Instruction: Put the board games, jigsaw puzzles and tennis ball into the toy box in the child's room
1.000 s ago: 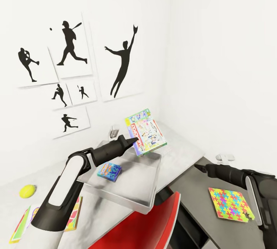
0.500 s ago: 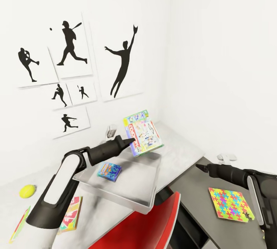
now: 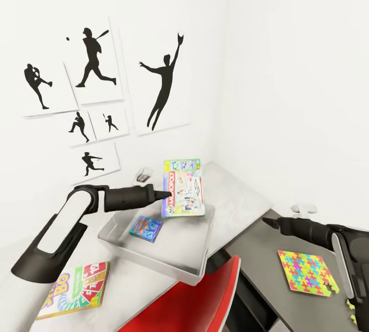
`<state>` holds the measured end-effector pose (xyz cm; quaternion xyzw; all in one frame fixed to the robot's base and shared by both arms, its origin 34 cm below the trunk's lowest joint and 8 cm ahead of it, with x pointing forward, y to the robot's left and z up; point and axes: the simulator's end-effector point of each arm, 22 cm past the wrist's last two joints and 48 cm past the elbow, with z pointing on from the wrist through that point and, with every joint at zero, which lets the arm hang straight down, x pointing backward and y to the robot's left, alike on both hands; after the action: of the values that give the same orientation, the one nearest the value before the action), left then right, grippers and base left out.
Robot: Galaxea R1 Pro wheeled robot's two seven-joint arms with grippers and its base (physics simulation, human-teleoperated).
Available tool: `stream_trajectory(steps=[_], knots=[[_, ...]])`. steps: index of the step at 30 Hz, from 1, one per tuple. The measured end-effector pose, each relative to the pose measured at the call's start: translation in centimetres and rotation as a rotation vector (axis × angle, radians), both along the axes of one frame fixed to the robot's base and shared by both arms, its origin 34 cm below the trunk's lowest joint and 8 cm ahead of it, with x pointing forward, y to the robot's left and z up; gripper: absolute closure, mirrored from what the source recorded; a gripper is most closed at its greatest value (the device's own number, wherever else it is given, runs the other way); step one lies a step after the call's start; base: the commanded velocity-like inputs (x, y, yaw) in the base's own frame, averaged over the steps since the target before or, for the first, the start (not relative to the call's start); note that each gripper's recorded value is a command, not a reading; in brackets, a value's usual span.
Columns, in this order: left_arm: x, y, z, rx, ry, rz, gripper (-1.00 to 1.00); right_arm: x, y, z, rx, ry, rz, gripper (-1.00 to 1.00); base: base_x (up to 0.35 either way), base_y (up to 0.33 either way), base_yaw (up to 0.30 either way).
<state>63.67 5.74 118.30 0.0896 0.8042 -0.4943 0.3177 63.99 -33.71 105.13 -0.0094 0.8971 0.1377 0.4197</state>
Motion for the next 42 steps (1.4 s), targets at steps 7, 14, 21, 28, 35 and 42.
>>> stream_trajectory(steps=[7,14,21,28,35,42], knots=[[-0.1,1.8,-2.4,0.067,0.041,-0.004,1.00,-0.2,0.0,0.3,0.008,-0.004,0.024,-1.00,0.000,0.000,0.000],[-2.4,0.4,-6.1,0.151,0.117,-0.103,1.00,-0.5,0.5,0.8,0.032,-0.016,0.067,-1.00,0.000,0.000,0.000],[-2.9,1.6,-9.6,0.218,0.201,-0.122,1.00,-0.6,0.6,0.9,0.039,-0.023,0.080,-1.00,0.000,0.000,0.000],[-2.3,3.6,-13.4,0.255,0.308,-0.082,1.00,-0.5,0.7,1.1,0.038,-0.033,0.087,-1.00,0.000,0.000,0.000],[-1.6,6.0,-16.7,0.292,0.390,-0.026,1.00,-0.5,0.7,1.1,0.038,-0.036,0.089,-1.00,0.000,0.000,0.000],[-1.2,6.5,-17.1,0.288,0.409,-0.010,1.00,-0.5,0.7,1.1,0.038,-0.036,0.089,-1.00,0.000,0.000,0.000]])
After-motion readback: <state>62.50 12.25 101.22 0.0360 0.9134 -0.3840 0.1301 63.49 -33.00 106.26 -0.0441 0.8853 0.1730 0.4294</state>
